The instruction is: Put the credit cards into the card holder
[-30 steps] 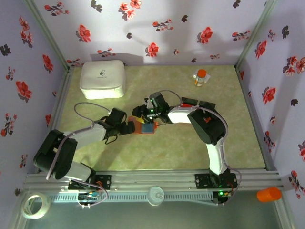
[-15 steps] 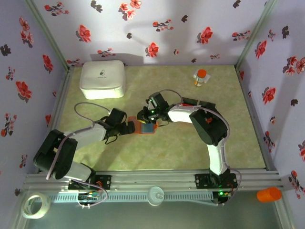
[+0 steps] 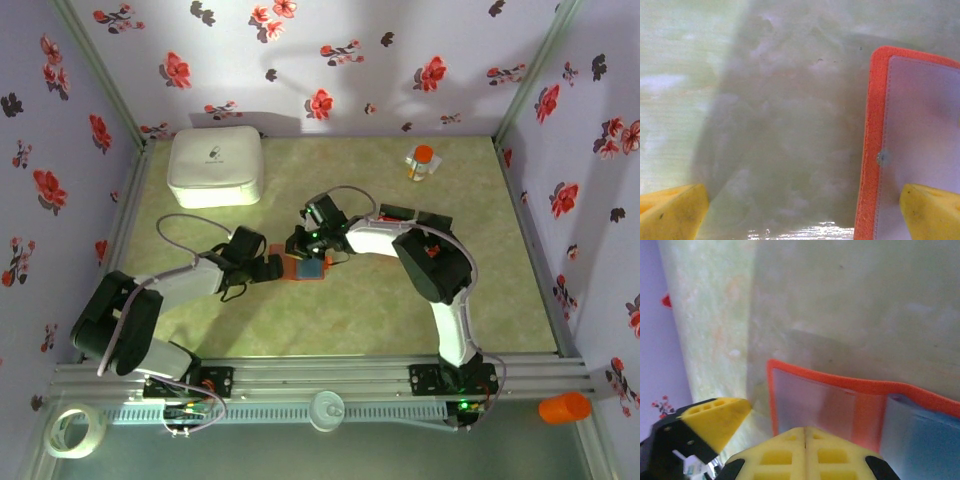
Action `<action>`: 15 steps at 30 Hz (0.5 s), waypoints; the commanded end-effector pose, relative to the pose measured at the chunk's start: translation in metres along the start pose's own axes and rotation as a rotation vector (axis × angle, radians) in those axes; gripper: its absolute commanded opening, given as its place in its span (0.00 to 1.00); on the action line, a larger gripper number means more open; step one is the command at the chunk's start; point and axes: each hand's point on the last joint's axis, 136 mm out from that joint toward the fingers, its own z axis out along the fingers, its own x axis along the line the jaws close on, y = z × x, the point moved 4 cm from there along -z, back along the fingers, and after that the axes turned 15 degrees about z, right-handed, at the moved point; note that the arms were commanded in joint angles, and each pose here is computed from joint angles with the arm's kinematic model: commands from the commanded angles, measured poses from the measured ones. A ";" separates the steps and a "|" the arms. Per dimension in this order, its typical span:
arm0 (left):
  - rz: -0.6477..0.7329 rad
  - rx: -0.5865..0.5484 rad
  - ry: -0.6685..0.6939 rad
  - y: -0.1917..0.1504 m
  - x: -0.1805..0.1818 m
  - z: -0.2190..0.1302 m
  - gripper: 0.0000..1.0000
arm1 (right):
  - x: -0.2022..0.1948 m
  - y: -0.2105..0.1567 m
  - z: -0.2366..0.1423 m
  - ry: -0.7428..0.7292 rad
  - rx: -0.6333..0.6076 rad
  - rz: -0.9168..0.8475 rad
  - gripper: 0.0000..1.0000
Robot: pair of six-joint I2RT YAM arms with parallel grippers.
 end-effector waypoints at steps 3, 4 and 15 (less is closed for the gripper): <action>0.036 -0.010 0.041 0.008 0.005 -0.010 1.00 | -0.014 0.000 0.008 -0.054 -0.009 -0.007 0.07; 0.036 -0.015 0.038 0.010 0.004 -0.011 1.00 | -0.015 0.000 0.007 -0.054 -0.009 -0.004 0.07; 0.032 0.023 0.044 0.001 0.005 0.002 1.00 | -0.014 -0.001 0.007 -0.035 -0.009 0.005 0.07</action>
